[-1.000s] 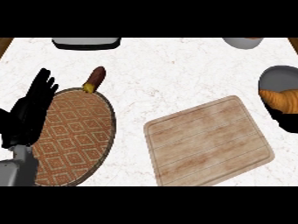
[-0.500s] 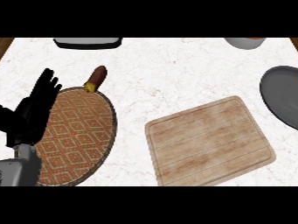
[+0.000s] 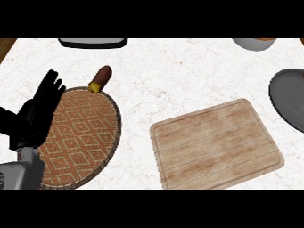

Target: Pick the croissant from the cutting board and place it in the pan

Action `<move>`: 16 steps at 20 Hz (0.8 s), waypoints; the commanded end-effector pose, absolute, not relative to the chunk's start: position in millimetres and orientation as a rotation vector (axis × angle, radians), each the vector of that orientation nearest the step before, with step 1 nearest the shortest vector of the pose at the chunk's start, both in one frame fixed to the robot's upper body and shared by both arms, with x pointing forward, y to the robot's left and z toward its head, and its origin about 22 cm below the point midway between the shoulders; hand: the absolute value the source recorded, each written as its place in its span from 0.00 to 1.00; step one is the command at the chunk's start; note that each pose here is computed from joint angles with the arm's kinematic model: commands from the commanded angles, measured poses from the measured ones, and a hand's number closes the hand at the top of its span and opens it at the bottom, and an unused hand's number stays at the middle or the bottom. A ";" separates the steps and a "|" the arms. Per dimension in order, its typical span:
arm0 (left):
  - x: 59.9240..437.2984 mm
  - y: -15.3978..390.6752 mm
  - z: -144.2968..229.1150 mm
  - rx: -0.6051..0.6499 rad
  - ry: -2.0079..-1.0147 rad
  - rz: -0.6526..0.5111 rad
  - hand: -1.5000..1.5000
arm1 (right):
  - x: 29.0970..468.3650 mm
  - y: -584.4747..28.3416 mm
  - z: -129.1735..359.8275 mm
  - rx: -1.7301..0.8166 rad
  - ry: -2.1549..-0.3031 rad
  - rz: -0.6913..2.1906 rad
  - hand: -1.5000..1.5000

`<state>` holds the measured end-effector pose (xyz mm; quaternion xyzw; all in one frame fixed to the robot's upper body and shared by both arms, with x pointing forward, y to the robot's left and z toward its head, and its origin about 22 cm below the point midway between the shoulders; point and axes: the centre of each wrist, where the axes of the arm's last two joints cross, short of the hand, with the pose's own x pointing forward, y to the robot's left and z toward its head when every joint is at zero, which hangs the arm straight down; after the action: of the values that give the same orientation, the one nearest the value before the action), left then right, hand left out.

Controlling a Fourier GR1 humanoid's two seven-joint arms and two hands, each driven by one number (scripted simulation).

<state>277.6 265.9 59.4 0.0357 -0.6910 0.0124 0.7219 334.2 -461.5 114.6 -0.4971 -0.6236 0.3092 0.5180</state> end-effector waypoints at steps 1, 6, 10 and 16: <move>294.5 255.7 83.1 0.073 -1.547 0.020 0.50 | 356.8 -439.1 76.5 -1.154 -1.499 0.807 1.00; 282.2 262.8 62.6 0.088 -1.525 0.038 0.50 | 342.4 -466.4 52.4 -1.115 -1.336 0.737 1.00; 281.8 253.6 78.1 0.062 -1.539 0.019 0.50 | 334.2 -482.4 50.0 -1.031 -1.206 0.621 0.00; 283.4 262.4 57.3 0.049 -1.536 0.012 0.50 | 329.5 -490.4 48.7 -0.970 -1.302 0.607 0.00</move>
<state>284.3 260.4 65.1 0.0278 -0.6944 0.0041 0.7190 333.4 -483.9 48.6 -0.4407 -0.5580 0.2834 0.6435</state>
